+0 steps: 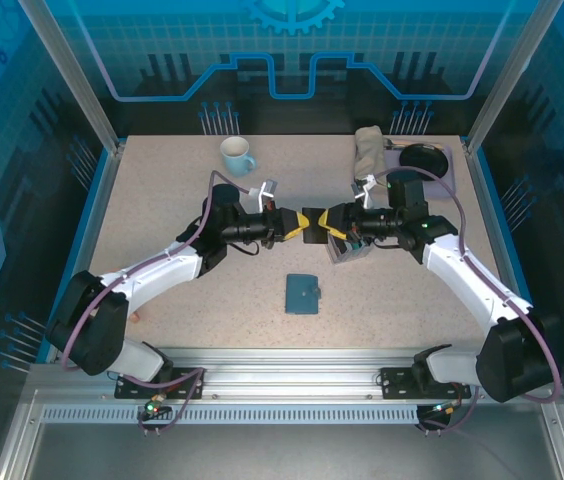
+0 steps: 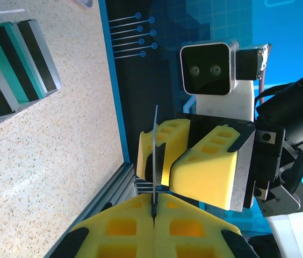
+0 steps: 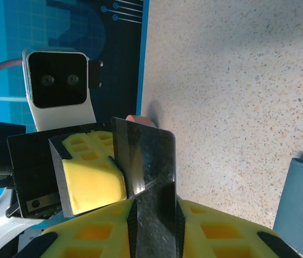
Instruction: Put the credit cards into the card holder
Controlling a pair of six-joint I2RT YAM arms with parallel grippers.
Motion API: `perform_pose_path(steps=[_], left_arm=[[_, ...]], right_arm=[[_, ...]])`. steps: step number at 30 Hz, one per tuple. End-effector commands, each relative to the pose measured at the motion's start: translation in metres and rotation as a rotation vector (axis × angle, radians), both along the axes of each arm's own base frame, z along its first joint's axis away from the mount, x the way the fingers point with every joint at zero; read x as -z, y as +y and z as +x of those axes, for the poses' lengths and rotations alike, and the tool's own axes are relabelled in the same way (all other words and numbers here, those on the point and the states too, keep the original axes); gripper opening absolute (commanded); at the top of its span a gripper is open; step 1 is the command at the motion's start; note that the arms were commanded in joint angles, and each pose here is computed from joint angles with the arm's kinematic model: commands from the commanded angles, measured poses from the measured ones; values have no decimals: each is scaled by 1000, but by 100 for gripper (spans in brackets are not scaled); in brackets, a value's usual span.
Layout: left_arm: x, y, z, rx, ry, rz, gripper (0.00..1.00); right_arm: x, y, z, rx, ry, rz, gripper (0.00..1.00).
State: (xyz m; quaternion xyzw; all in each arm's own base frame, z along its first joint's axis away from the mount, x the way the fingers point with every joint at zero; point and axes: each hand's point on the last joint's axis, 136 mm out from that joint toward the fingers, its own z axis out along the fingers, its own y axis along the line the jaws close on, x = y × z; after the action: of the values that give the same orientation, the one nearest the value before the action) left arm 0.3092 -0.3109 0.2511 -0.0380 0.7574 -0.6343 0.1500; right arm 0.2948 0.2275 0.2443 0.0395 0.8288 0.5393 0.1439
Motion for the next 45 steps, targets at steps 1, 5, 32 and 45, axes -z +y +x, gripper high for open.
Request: perform_pose_path(steps=[1,5,32,45], left_arm=[[-22,-4,-3,41,-57,-42,0],[-15,-3,-4,37,-46,-10,0],[135,94,-30,-291,307,638,86],[154,74,-49,-198,303,700,87]], right_arm=[[-7,0,-3,-31,-20,42,24],[-9,-3,-3,-24,-34,49,13],[140,8,-51,77,42,-770,2],[175,-37,-67,127,117,-858,3]])
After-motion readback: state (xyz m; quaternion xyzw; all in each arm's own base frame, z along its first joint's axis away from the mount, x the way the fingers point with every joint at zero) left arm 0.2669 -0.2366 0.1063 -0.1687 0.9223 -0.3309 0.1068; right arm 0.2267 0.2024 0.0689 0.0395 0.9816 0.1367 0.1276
